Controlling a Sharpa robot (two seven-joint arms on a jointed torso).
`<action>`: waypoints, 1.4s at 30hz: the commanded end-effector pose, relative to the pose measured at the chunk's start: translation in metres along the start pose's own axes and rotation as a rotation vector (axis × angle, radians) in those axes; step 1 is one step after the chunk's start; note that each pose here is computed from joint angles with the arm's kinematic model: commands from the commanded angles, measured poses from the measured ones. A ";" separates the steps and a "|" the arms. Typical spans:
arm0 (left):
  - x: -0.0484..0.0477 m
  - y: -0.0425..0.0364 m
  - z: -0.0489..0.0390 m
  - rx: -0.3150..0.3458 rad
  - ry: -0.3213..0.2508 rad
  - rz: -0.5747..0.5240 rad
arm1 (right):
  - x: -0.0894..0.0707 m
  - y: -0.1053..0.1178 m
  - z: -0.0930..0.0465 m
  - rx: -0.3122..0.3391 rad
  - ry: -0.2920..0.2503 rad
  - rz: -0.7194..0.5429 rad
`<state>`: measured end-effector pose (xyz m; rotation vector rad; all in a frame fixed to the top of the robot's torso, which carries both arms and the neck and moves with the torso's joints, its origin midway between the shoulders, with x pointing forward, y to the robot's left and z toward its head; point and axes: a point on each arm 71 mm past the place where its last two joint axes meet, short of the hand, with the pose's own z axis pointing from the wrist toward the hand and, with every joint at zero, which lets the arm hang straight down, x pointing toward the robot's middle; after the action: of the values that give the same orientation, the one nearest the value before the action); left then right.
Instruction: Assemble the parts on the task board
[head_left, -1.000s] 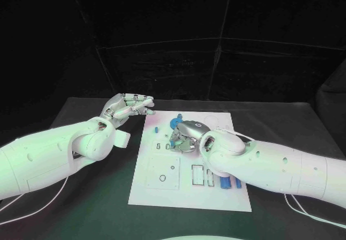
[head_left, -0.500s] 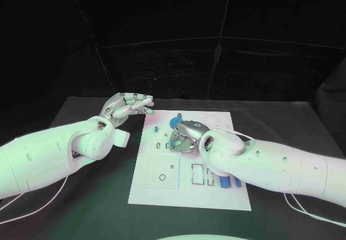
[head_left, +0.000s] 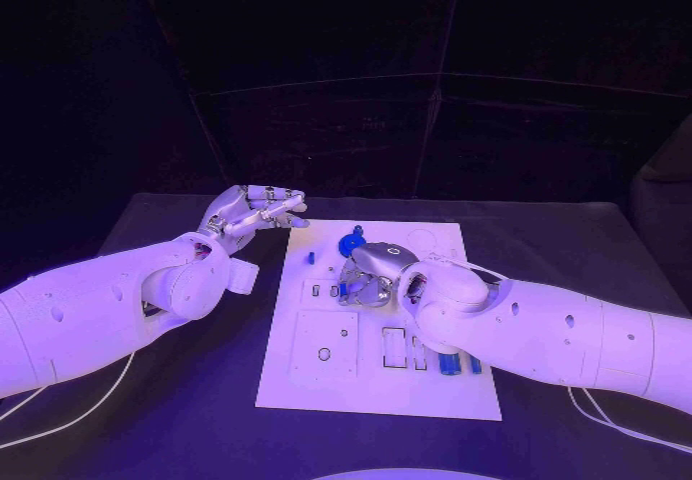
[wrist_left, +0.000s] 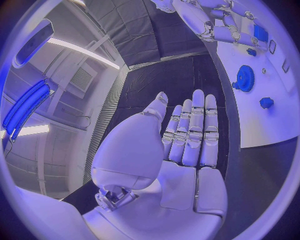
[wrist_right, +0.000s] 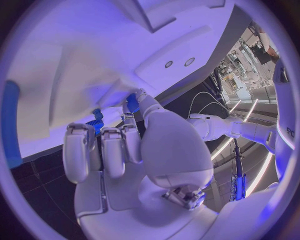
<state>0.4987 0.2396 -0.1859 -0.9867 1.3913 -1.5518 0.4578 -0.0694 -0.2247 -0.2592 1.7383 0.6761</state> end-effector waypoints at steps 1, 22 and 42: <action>0.0008 -0.0016 0.0005 0.006 0.010 -0.008 | 0.006 -0.004 -0.001 0.032 0.031 -0.021; 0.0000 -0.0016 0.0005 0.009 0.006 -0.006 | -0.008 0.002 -0.005 0.001 -0.173 0.052; 0.0073 0.0125 -0.0031 -0.342 0.141 0.305 | -0.086 -0.054 -0.058 -0.148 -0.212 0.453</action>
<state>0.4970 0.2368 -0.1889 -0.9136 1.6405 -1.3695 0.4623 -0.1604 -0.1533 -0.0014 1.5240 0.9843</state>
